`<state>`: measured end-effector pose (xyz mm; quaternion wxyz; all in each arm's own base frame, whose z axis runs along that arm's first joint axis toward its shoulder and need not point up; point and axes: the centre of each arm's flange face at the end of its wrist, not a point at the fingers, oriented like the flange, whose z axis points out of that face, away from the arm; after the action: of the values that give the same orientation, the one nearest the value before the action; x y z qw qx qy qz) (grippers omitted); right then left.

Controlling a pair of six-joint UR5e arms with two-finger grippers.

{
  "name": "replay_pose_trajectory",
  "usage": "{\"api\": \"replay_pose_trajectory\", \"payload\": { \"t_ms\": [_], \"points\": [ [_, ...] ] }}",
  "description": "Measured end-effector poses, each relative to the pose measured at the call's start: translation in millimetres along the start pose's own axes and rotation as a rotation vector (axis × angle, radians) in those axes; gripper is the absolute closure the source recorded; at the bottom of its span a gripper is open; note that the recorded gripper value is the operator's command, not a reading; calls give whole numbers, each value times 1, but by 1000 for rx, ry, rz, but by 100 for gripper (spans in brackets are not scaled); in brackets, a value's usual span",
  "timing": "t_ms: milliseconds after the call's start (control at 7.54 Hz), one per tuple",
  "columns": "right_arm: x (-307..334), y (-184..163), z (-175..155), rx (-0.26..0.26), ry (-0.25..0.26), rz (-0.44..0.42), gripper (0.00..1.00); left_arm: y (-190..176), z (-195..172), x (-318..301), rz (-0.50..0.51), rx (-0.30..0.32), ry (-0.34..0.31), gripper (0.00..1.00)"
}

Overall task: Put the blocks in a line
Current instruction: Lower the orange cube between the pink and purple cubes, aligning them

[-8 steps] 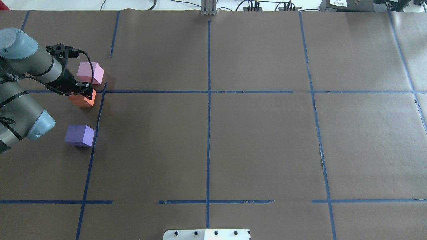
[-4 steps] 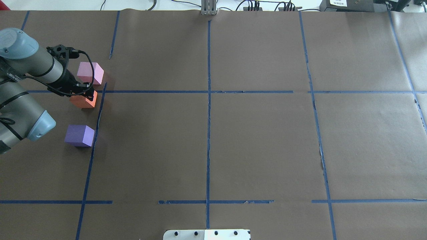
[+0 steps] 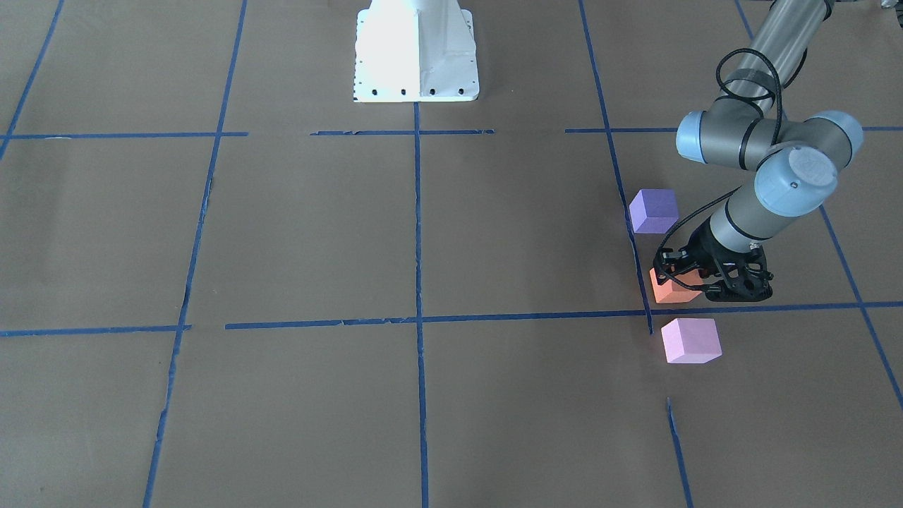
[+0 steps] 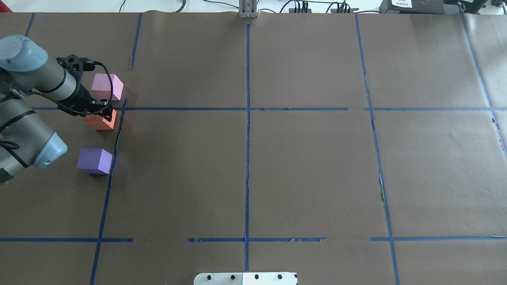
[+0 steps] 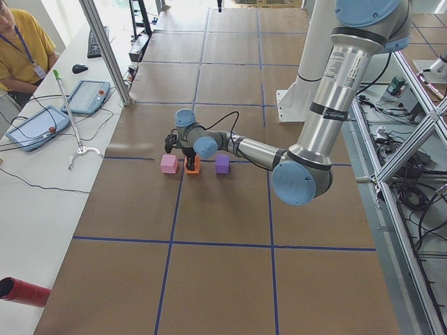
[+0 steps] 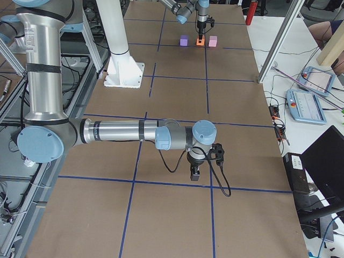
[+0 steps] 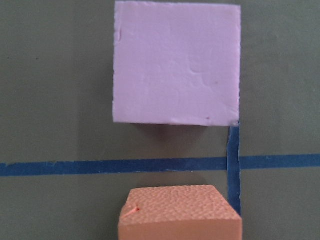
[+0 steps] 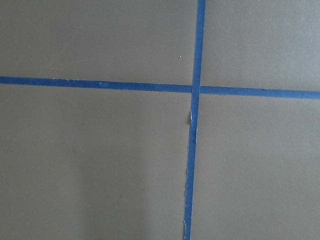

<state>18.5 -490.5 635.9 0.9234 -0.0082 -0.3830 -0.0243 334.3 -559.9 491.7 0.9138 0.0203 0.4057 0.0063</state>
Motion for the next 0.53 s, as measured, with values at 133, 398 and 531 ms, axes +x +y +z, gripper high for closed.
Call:
{"api": "replay_pose_trajectory", "payload": {
  "t_ms": [133,398,531],
  "points": [
    [0,0,0,0,0,0,0,1,1,0,0,-2,0,18],
    [0,0,0,0,0,0,0,2,2,1,2,-4,-1,1],
    [0,0,0,0,0,0,0,2,3,1,4,-5,-2,0]
  ]
}}
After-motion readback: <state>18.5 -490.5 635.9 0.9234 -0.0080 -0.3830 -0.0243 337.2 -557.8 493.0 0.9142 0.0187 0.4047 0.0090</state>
